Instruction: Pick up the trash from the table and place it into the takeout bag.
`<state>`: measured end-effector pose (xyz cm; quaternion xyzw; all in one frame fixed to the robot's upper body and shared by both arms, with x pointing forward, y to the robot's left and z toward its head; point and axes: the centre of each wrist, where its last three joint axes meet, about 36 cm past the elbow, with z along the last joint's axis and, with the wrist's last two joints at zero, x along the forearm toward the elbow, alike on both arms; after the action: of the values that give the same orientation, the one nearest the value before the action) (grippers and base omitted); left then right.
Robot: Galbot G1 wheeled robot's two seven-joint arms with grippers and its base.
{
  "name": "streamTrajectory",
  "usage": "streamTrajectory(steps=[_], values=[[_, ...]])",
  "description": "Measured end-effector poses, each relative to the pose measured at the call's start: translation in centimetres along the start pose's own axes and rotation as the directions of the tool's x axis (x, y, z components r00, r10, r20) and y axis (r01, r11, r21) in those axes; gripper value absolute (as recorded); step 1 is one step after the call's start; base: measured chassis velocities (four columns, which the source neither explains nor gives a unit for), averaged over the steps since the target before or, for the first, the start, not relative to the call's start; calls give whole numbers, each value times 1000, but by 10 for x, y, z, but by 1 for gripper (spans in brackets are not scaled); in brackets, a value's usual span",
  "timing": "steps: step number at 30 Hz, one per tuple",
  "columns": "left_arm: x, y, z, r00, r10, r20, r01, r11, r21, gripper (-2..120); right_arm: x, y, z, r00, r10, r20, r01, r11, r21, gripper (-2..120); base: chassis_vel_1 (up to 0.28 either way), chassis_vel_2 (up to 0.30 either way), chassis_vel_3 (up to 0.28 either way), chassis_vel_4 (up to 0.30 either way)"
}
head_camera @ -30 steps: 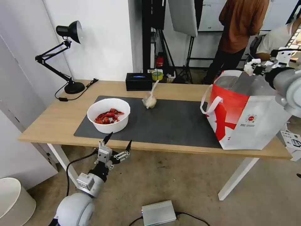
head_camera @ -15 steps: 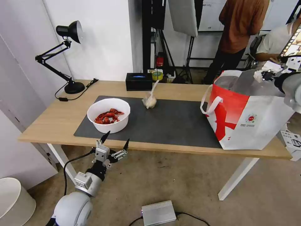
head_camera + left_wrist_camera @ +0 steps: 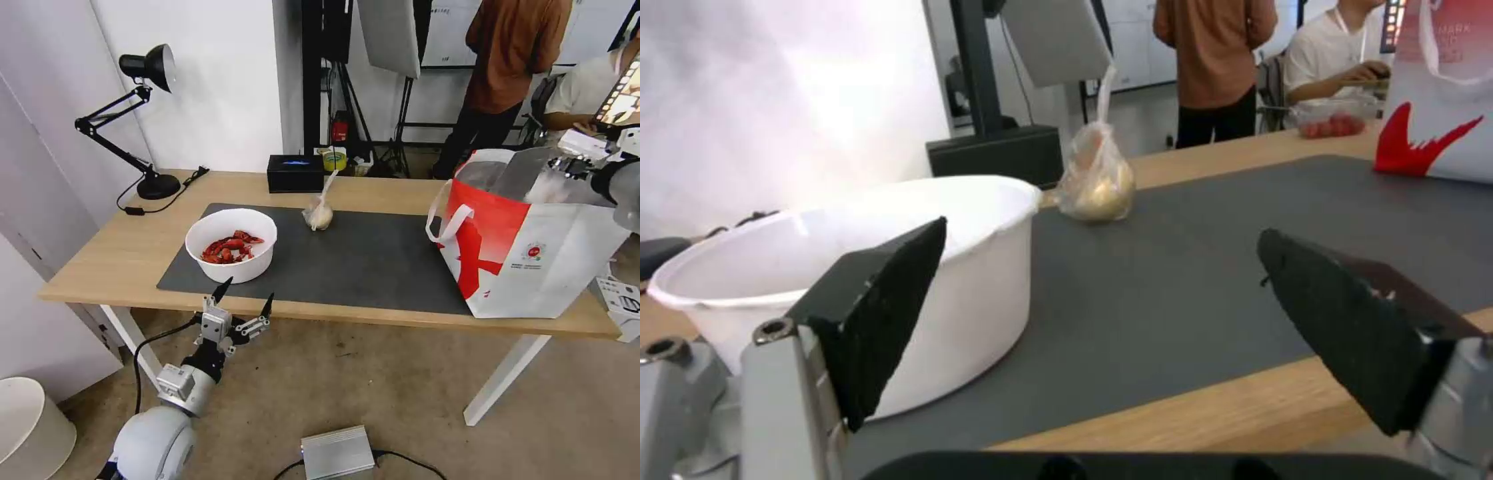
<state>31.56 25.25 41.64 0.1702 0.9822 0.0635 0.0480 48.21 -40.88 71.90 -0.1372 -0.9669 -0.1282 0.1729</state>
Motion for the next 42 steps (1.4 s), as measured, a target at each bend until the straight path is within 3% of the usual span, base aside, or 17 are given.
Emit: streamTrajectory(steps=[7, 10, 11, 14, 20, 24, 26, 28, 34, 36, 38, 39, 42], values=[[1, 0, 0, 1000, -2, -1, 2, 1000, 0, 91, 3, 4, 3, 999, -26, 38, 25, 999, 21, 89, 0, 0, 0, 0], [2, 1, -1, 1000, -6, -1, 6, 1000, -2, 91, 7, 10, 11, 979, -122, 164, 111, 991, 78, 99, 0, 0, 0, 0], [2, 1, -1, 1000, -6, -1, 6, 1000, -2, 91, 7, 10, 11, 979, -122, 164, 111, 991, 78, 99, 0, 0, 0, 0], [2, 2, -1, 1000, -10, -2, 10, 1000, -2, 91, 12, 19, 25, 927, -249, 281, 219, 967, 133, 100, 0, 0, 0, 0], [3, 1, 0, 1000, -20, -2, 20, 1000, 5, 91, 17, 29, 51, 861, -356, 363, 300, 932, 201, 100, 0, 0, 0, 0], [5, -2, 2, 1000, -30, -6, 30, 999, 17, 91, 20, 35, 94, 777, -451, 440, 378, 892, 248, 100, 0, 0, 0, 0], [5, -2, 2, 999, -32, -7, 32, 999, 17, 91, 20, 36, 99, 767, -460, 447, 385, 888, 253, 100, 0, 0, 0, 0], [6, -1, 2, 999, -46, -7, 46, 999, 19, 91, 24, 40, 124, 723, -499, 478, 408, 867, 287, 100, 0, 0, 0, 0], [8, 0, 2, 998, -60, -8, 60, 998, 21, 91, 27, 45, 156, 689, -517, 508, 419, 856, 303, 100, 0, 0, 0, 0], [9, 1, 2, 998, -68, -8, 68, 997, 18, 91, 27, 46, 180, 674, -520, 524, 411, 854, 319, 100, 0, 0, 0, 0], [9, 1, 2, 998, -68, -8, 68, 997, 18, 91, 27, 46, 180, 674, -520, 524, 411, 854, 319, 100, 0, 0, 0, 0], [9, 3, 2, 997, -80, -5, 80, 997, 11, 91, 29, 44, 204, 657, -535, 532, 411, 845, 342, 100, 0, 0, 0, 0], [9, 5, 1, 996, -89, -2, 89, 996, 7, 91, 30, 44, 216, 642, -544, 540, 406, 839, 363, 100, 0, 0, 0, 0]])
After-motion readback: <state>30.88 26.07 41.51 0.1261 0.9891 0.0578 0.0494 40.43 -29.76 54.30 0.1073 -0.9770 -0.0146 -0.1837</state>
